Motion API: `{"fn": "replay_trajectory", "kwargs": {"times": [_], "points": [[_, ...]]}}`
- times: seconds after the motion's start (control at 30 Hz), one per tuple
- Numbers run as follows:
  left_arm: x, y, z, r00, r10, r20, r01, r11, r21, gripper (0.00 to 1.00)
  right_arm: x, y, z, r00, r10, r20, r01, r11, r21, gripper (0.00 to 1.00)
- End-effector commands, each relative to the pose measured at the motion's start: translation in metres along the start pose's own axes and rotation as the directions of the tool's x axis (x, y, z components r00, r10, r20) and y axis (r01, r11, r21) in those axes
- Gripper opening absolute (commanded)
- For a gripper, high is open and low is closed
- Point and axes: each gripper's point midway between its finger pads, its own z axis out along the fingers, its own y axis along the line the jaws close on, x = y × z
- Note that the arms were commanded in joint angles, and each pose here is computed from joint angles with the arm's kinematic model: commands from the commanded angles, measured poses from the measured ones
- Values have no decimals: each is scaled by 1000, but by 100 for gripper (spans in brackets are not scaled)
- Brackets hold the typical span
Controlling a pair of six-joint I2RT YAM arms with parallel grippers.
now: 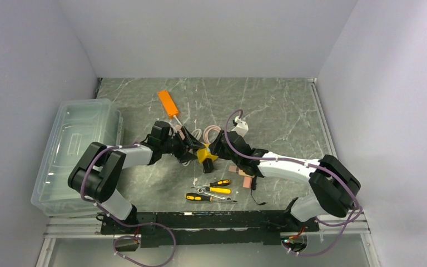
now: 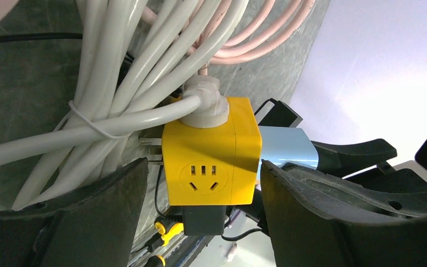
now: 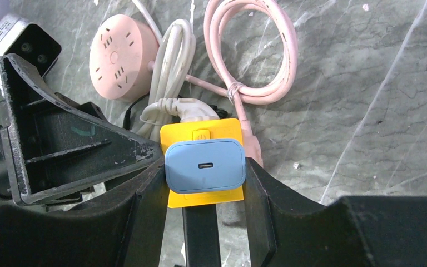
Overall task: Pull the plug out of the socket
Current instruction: Remove the plug from the socket.
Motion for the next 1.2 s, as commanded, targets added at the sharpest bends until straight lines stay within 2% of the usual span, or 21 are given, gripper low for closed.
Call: {"fn": "replay_trajectory", "kwargs": {"times": [0.0, 0.47, 0.8, 1.17], "points": [[-7, -6, 8, 1000, -9, 15, 9, 1000, 16, 78, -22, 22, -10, 996, 64, 69, -59, 996, -70, 0], [-4, -8, 23, 1000, 7, -12, -7, 1000, 8, 77, -19, 23, -9, 996, 54, 67, -49, 997, -65, 0], [6, -2, 24, 998, 33, -49, -34, 999, -18, 58, -16, 23, -6, 997, 45, 65, -42, 998, -51, 0], [8, 0, 23, 997, 58, -52, -59, 998, -20, 26, -16, 19, -7, 996, 36, 77, -34, 999, -25, 0]]}}
